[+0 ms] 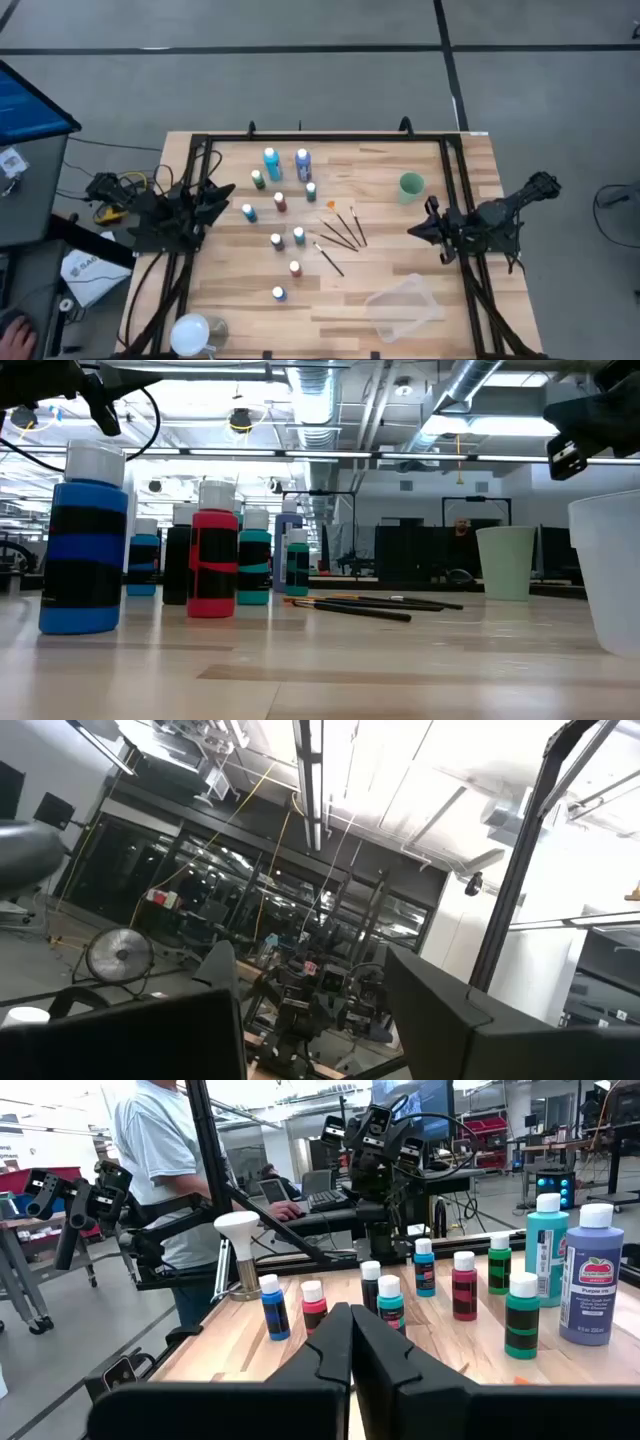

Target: Pick & Place Paint Supplies

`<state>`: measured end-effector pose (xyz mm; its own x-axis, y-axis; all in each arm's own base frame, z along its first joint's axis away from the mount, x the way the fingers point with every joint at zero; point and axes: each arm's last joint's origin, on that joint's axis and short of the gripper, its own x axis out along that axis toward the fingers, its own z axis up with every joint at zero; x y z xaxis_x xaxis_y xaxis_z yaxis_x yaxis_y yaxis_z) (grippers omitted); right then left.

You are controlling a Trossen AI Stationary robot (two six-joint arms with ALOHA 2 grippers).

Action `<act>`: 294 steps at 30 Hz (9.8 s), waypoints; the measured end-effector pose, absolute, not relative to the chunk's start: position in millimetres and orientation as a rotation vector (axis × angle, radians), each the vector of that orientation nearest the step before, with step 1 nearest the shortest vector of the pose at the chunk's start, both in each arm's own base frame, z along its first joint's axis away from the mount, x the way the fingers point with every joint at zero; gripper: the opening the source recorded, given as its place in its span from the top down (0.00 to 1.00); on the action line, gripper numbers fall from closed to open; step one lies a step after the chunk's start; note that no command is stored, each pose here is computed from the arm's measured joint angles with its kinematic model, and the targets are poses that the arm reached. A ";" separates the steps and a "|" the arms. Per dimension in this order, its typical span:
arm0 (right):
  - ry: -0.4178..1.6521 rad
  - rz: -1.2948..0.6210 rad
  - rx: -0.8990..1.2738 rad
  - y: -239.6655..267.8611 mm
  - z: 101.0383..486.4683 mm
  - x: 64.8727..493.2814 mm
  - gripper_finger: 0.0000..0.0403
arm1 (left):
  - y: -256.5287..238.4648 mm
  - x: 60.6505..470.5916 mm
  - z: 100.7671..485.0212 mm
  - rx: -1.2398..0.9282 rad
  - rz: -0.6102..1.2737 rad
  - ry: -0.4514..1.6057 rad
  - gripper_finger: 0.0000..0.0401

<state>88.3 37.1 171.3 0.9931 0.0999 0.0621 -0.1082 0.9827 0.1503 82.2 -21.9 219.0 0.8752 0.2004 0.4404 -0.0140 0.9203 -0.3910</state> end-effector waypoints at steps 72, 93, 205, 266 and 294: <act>-0.054 0.105 0.154 37.1 171.2 88.4 1.00 | -20.7 82.0 219.4 -0.357 0.145 -0.499 0.67; -0.071 0.103 0.099 37.0 172.8 88.3 1.00 | -17.9 78.0 225.2 -0.402 0.178 -0.565 0.67; 0.823 0.114 0.065 102.5 186.4 453.8 0.43 | -10.6 63.3 241.5 -0.730 0.093 -0.806 0.67; 0.890 -0.687 0.447 228.4 252.8 163.5 0.75 | -16.4 75.2 237.4 -0.712 0.093 -0.730 0.67; 0.804 -0.334 0.273 250.3 217.3 213.5 0.74 | -16.4 75.3 237.3 -0.711 0.092 -0.730 0.67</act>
